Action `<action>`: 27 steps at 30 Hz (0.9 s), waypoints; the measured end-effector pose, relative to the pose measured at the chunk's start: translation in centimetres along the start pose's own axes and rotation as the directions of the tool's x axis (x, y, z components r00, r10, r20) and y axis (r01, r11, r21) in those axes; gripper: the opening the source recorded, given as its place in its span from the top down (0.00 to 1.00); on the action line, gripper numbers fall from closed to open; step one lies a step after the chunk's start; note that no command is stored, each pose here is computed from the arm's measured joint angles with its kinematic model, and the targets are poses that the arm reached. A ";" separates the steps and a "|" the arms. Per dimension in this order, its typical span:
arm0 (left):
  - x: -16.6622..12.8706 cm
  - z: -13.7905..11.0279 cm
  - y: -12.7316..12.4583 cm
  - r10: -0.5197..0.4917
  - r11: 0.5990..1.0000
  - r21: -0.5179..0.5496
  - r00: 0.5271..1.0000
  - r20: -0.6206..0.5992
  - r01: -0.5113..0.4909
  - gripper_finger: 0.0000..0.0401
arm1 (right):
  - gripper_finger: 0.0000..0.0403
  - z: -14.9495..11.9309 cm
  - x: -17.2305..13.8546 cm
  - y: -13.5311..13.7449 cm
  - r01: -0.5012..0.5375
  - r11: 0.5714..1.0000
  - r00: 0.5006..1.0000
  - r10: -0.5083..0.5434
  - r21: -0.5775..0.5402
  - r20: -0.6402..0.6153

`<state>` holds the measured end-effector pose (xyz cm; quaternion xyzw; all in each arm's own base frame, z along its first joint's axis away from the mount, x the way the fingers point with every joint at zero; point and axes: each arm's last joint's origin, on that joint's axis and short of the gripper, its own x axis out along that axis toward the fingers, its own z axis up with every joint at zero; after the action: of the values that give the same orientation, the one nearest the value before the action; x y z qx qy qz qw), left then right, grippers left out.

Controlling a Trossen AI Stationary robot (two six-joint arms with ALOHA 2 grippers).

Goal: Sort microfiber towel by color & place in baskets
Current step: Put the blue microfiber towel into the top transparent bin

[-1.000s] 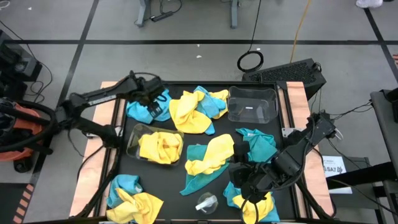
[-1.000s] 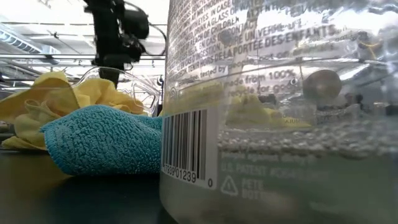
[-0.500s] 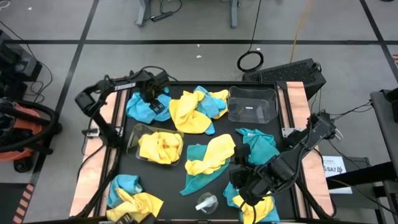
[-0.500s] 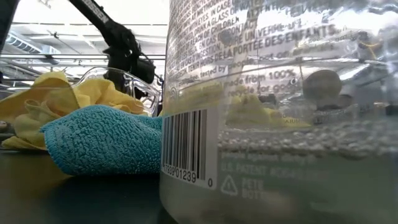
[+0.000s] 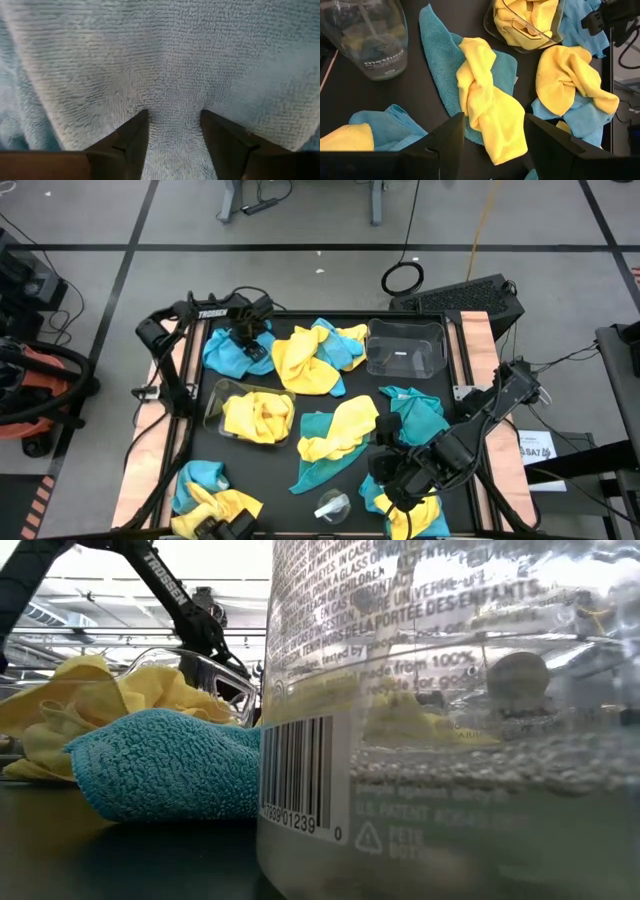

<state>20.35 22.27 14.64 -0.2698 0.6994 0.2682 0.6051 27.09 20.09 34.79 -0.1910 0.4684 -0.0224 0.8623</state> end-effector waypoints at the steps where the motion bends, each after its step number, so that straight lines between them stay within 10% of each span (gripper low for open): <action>1: 0.2 0.1 0.0 -0.001 1.000 0.001 1.000 -0.007 0.001 0.59 | 0.51 0.0 0.0 0.0 0.000 1.000 1.000 0.000 0.001 0.000; 9: 0.4 0.2 -0.3 0.001 0.999 0.039 1.000 -0.023 0.000 0.97 | 0.51 0.1 0.0 0.0 -0.004 1.000 1.000 0.004 0.008 0.009; 27: -10.5 -3.8 -1.5 0.011 0.995 0.095 0.962 0.273 -0.038 1.00 | 0.51 0.4 0.0 -0.1 0.046 0.999 0.998 -0.045 -0.017 0.047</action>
<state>20.05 19.07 25.42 -0.1913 0.6255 0.2750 0.7047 27.45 20.09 35.00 -0.2098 0.4439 -0.0334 0.8705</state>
